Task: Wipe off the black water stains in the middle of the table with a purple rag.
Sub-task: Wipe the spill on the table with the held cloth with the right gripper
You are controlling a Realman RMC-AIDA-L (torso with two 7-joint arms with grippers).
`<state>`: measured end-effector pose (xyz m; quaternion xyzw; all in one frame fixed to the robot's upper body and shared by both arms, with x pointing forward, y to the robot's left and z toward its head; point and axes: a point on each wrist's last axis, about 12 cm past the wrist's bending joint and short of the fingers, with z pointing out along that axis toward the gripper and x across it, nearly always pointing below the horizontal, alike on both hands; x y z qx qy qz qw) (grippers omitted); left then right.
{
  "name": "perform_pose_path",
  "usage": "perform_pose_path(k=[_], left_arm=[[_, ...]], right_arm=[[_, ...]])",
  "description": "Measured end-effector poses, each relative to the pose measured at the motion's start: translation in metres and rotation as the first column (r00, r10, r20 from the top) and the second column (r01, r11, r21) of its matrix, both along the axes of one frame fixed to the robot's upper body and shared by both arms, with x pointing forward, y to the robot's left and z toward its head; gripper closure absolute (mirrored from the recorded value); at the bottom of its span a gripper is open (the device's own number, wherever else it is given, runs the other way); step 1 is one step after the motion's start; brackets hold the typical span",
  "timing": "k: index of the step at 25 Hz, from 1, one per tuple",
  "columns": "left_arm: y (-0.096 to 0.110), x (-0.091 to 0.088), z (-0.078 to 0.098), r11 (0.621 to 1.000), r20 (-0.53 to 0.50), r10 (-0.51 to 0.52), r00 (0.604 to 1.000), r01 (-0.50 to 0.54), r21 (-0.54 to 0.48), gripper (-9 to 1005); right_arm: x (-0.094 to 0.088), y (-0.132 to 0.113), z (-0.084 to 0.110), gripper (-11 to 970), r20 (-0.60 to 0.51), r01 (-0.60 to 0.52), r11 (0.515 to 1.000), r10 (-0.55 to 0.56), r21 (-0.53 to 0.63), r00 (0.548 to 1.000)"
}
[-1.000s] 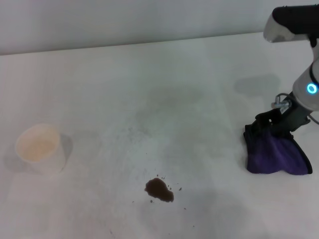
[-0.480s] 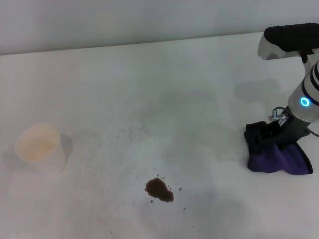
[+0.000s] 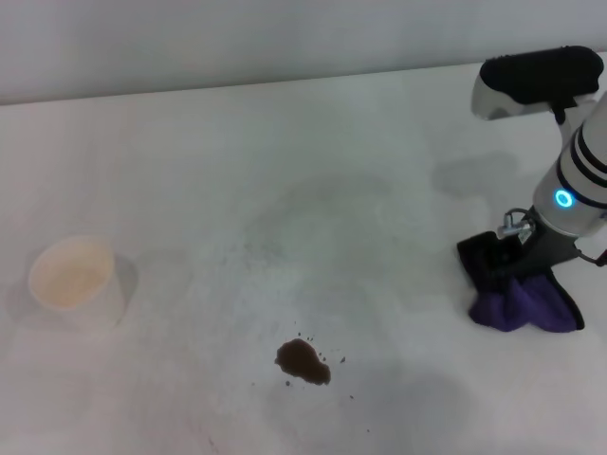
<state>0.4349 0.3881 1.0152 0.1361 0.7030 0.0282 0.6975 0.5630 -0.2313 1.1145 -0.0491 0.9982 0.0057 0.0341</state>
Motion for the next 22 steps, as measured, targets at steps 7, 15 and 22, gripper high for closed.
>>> perform_pose_path(k=[7,15,22], left_arm=[[0.003,0.005,0.003,1.0,0.002,-0.012,1.0,0.012,0.01,103],[0.005,0.016,0.01,0.999,0.022,-0.039,0.999,0.038,0.031,103],[0.005,0.028,0.018,0.997,0.05,-0.056,0.997,0.053,0.051,104]], right_arm=[[0.001,0.018,0.008,821,0.036,-0.052,0.998,0.051,0.026,0.998],[0.001,0.077,0.01,846,0.125,-0.249,0.962,0.235,0.112,0.964],[-0.017,0.135,0.007,849,0.147,-0.403,0.889,0.378,0.216,0.914]])
